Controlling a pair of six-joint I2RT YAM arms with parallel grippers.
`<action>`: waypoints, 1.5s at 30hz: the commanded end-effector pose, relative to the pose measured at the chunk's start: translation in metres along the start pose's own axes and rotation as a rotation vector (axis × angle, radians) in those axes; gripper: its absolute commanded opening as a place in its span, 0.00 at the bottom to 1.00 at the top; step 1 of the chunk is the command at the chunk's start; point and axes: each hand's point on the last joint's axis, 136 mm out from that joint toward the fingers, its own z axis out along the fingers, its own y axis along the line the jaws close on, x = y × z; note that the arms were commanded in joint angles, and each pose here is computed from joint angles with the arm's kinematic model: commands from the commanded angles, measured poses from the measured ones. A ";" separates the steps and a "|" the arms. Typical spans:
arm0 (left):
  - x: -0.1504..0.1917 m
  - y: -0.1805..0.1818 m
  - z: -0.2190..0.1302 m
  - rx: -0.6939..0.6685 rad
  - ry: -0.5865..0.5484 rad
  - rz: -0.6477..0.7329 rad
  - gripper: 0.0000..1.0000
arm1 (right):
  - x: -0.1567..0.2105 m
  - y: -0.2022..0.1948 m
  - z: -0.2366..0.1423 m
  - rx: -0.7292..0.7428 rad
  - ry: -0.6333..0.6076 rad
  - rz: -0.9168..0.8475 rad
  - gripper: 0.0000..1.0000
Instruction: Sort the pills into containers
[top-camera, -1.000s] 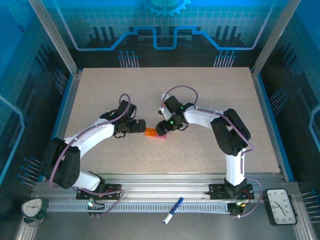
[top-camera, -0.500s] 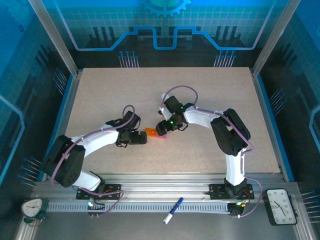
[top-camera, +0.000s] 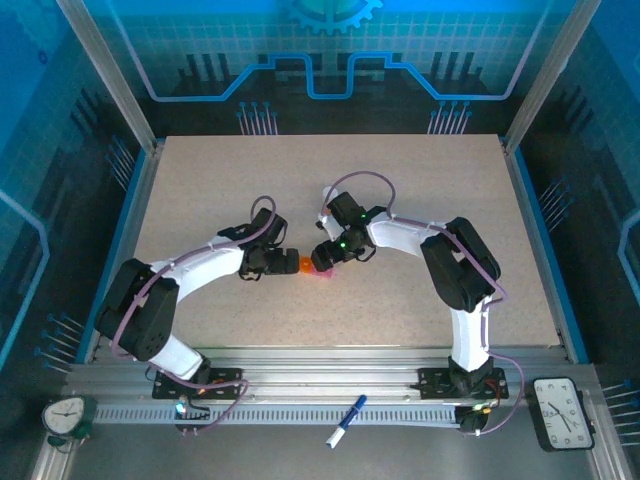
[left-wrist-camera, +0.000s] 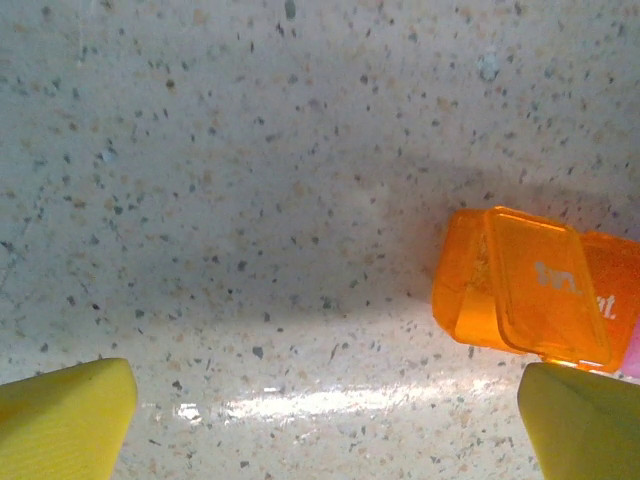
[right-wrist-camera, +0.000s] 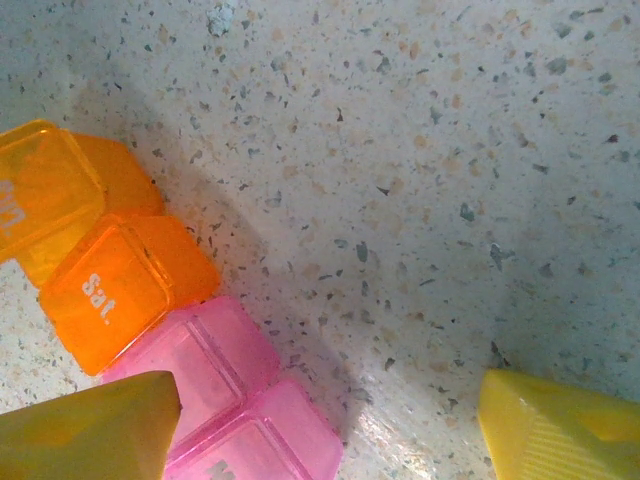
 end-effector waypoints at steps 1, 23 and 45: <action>-0.015 0.004 -0.001 -0.022 -0.021 0.009 0.99 | 0.028 -0.002 0.025 0.016 0.093 0.009 0.79; -0.051 -0.015 0.014 0.013 -0.032 0.011 0.99 | 0.035 -0.002 0.033 0.021 0.113 0.009 0.78; -0.061 -0.035 -0.004 0.119 -0.057 -0.014 0.99 | -0.026 0.010 -0.032 0.006 -0.025 -0.043 0.91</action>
